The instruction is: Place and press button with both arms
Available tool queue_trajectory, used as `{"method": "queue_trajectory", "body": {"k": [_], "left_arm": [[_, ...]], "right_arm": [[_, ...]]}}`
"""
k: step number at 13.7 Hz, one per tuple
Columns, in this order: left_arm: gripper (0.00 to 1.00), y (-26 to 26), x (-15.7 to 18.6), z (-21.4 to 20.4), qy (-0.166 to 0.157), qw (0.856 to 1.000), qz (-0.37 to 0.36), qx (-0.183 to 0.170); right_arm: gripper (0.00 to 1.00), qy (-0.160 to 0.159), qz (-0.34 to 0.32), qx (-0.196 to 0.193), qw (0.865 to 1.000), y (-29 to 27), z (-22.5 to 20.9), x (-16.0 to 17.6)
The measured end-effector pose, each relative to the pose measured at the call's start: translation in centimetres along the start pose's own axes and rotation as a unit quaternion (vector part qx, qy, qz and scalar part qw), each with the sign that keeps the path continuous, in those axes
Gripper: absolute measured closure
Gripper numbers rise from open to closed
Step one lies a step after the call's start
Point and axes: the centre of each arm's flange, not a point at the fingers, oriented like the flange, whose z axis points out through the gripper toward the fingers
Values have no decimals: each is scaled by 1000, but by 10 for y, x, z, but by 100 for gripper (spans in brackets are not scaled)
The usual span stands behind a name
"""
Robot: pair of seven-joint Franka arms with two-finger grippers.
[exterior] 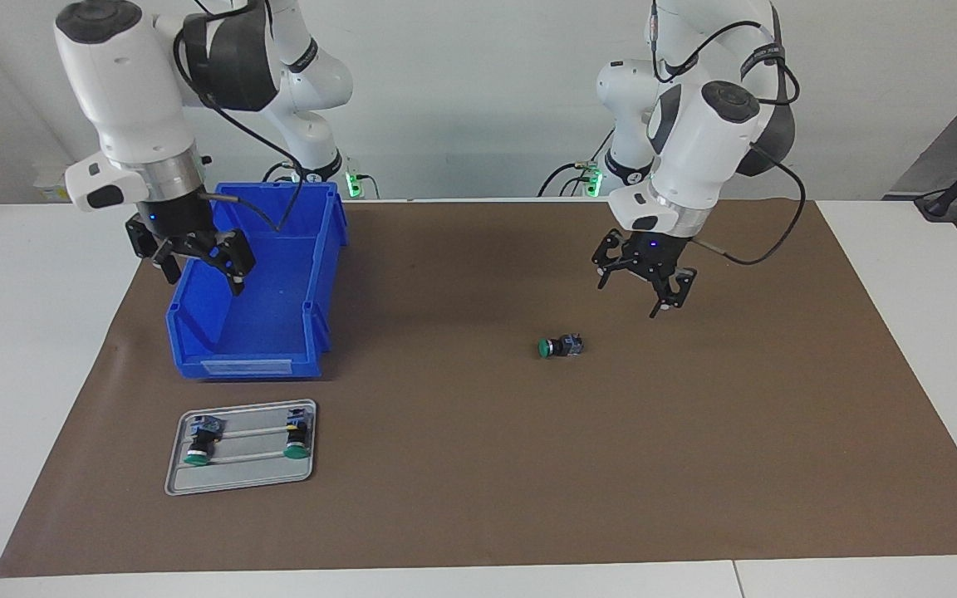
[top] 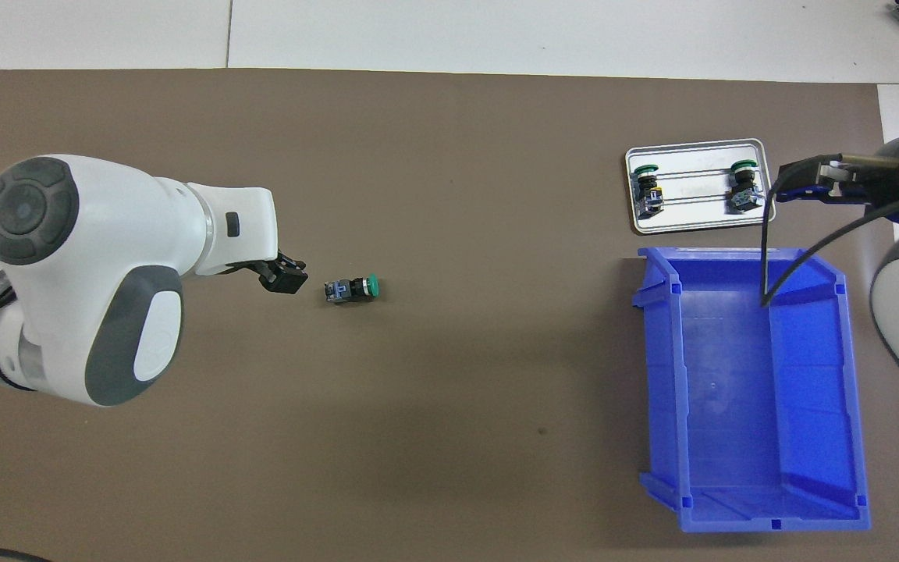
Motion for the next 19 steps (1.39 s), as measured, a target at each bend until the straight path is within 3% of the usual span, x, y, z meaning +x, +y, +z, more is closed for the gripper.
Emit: {"method": "queue_trajectory", "body": {"k": [5, 8, 11, 16, 19], "left_arm": [[0, 69, 8, 49, 9, 993, 115, -5], [6, 81, 5, 65, -3, 985, 171, -14], [7, 103, 6, 103, -18, 980, 196, -29], [8, 96, 2, 165, -22, 973, 227, -32], [8, 79, 2, 166, -12, 972, 233, -22]], "right_arm": [[0, -41, 1, -7, 999, 21, -48, -27], [0, -68, -38, -10, 997, 21, -42, -33], [0, -72, -81, -7, 994, 19, -37, -31], [0, -81, -90, 8, 993, 15, -31, -33], [0, -84, -89, 10, 992, 15, -28, -34]]}}
